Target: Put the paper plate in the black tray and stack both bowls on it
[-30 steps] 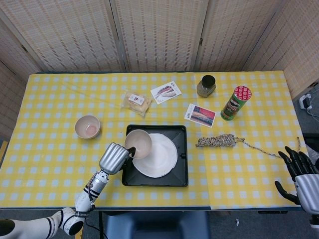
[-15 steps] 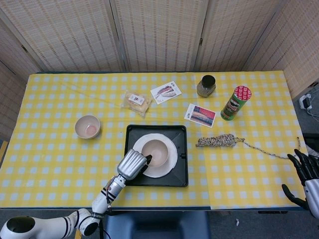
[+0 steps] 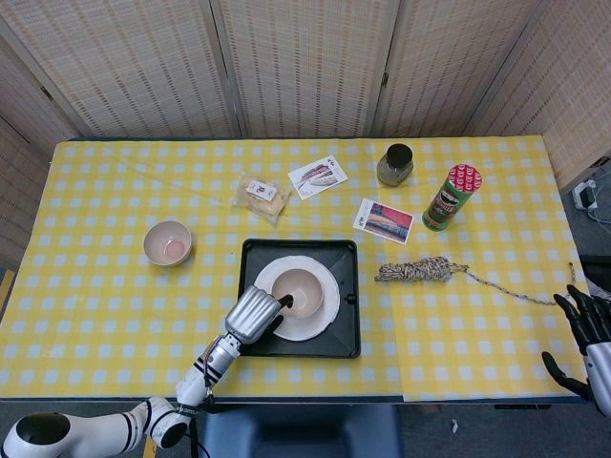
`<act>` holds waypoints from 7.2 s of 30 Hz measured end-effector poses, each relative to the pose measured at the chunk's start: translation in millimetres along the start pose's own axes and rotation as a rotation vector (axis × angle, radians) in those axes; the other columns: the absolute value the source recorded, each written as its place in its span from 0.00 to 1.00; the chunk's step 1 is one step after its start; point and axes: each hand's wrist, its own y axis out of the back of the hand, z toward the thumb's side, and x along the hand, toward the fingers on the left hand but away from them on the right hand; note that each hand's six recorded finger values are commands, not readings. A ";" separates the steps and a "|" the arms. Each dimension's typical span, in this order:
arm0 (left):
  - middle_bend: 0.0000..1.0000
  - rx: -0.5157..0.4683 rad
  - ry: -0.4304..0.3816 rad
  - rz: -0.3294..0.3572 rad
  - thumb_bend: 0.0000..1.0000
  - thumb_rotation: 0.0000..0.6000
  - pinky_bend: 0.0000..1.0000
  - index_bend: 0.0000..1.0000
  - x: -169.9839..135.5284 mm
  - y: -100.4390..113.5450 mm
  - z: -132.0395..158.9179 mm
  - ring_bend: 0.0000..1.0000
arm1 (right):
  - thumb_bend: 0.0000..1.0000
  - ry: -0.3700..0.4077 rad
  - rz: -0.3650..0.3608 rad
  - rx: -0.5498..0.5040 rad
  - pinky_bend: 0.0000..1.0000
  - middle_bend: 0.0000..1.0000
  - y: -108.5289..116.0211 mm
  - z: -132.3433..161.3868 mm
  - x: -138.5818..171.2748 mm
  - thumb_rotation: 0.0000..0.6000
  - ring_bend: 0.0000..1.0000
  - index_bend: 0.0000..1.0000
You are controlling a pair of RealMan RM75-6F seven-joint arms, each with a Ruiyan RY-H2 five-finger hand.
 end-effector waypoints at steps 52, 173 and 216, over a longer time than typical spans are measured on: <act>1.00 0.124 0.599 -0.008 0.34 1.00 1.00 0.44 -83.9 55.6 -229.0 1.00 | 0.38 0.093 0.222 0.069 0.00 0.00 -66.2 44.3 -67.5 1.00 0.00 0.00; 1.00 0.138 0.027 -0.014 0.37 1.00 1.00 0.49 3.3 36.4 3.7 1.00 | 0.38 -0.092 -0.028 -0.001 0.00 0.00 8.6 -18.8 10.1 1.00 0.00 0.00; 0.09 0.042 0.638 0.218 0.27 1.00 0.00 0.20 -302.9 103.0 -190.9 0.00 | 0.38 0.060 0.061 0.105 0.00 0.00 -43.7 31.6 -40.7 1.00 0.00 0.00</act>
